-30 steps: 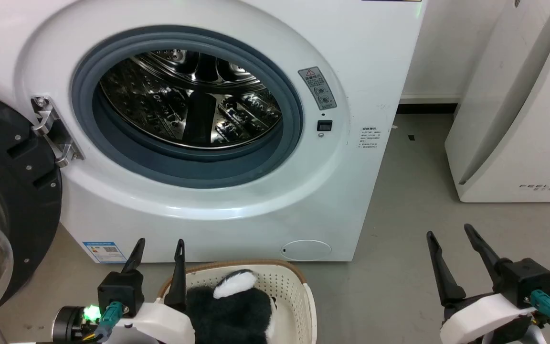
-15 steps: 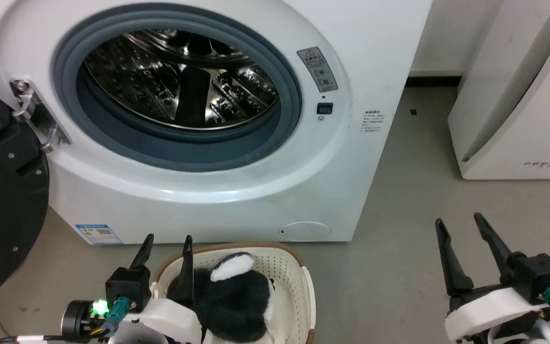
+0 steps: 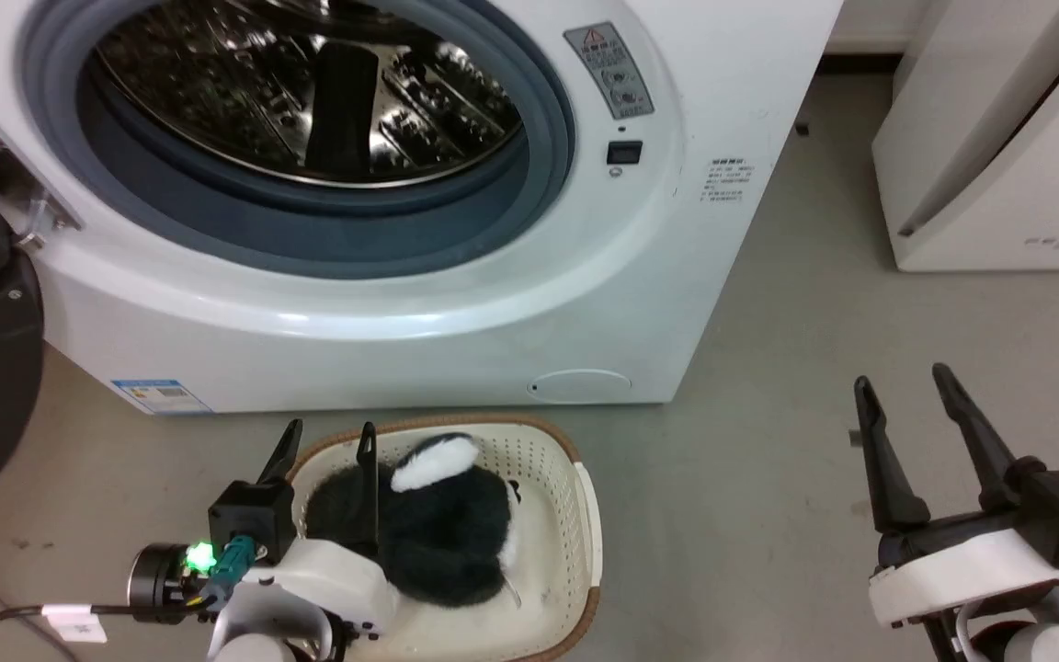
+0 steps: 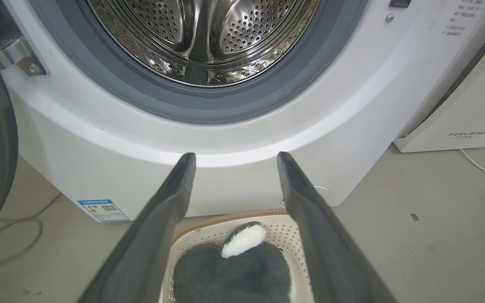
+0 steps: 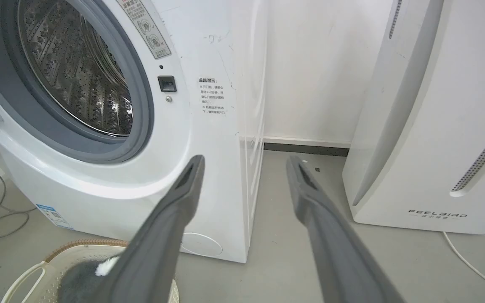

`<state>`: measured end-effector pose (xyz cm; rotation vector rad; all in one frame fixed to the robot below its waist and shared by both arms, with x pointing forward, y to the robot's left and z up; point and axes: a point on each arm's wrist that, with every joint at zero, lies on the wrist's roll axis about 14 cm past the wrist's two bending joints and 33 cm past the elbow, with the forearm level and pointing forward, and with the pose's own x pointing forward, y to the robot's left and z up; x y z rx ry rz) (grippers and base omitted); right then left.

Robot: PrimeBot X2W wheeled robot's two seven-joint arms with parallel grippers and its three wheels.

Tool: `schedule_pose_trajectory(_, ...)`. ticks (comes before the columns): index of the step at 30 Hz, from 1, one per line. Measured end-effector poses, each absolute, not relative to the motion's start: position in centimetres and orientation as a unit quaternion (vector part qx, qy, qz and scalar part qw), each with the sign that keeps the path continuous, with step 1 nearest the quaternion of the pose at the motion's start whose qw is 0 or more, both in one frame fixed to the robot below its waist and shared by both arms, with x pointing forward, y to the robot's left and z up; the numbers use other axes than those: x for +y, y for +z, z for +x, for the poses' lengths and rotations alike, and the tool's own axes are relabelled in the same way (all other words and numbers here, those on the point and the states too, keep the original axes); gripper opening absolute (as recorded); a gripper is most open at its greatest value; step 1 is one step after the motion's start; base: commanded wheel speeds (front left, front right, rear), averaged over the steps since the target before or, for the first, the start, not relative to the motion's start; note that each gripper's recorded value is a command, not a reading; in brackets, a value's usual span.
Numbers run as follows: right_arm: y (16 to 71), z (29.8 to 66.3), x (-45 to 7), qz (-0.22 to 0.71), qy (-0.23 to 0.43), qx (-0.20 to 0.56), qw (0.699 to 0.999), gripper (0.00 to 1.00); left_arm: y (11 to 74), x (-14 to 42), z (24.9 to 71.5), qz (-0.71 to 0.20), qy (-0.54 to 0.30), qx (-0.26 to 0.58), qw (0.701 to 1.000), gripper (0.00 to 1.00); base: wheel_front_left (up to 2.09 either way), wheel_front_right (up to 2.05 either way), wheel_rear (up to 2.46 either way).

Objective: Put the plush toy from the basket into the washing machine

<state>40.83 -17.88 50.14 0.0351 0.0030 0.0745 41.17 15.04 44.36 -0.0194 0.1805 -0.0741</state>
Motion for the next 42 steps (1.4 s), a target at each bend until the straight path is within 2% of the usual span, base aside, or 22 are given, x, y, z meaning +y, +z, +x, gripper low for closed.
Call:
schedule_pose_trajectory(9,48.8,41.9,-18.6,0.023,0.026,0.009,0.999,1.0,40.9,14.2,42.7,-0.008,-0.055,0.129,0.99,1.0,0.0,0.0,0.0)
schedule_pose_trajectory(22,46.8,43.1,-19.2,0.023,0.017,0.023,0.999,1.0,32.6,13.3,43.6,0.004,-0.086,0.238,0.967,1.0,0.0,0.0,0.0)
schedule_pose_trajectory(35,44.2,44.2,-20.8,0.035,-0.007,0.041,0.999,1.0,24.2,13.0,44.0,0.023,-0.121,0.362,0.924,1.0,0.0,0.0,0.0)
schedule_pose_trajectory(42,42.2,44.5,-22.1,0.039,-0.027,0.058,0.997,1.0,19.4,13.3,42.9,0.05,-0.145,0.442,0.884,1.0,0.0,0.0,0.0)
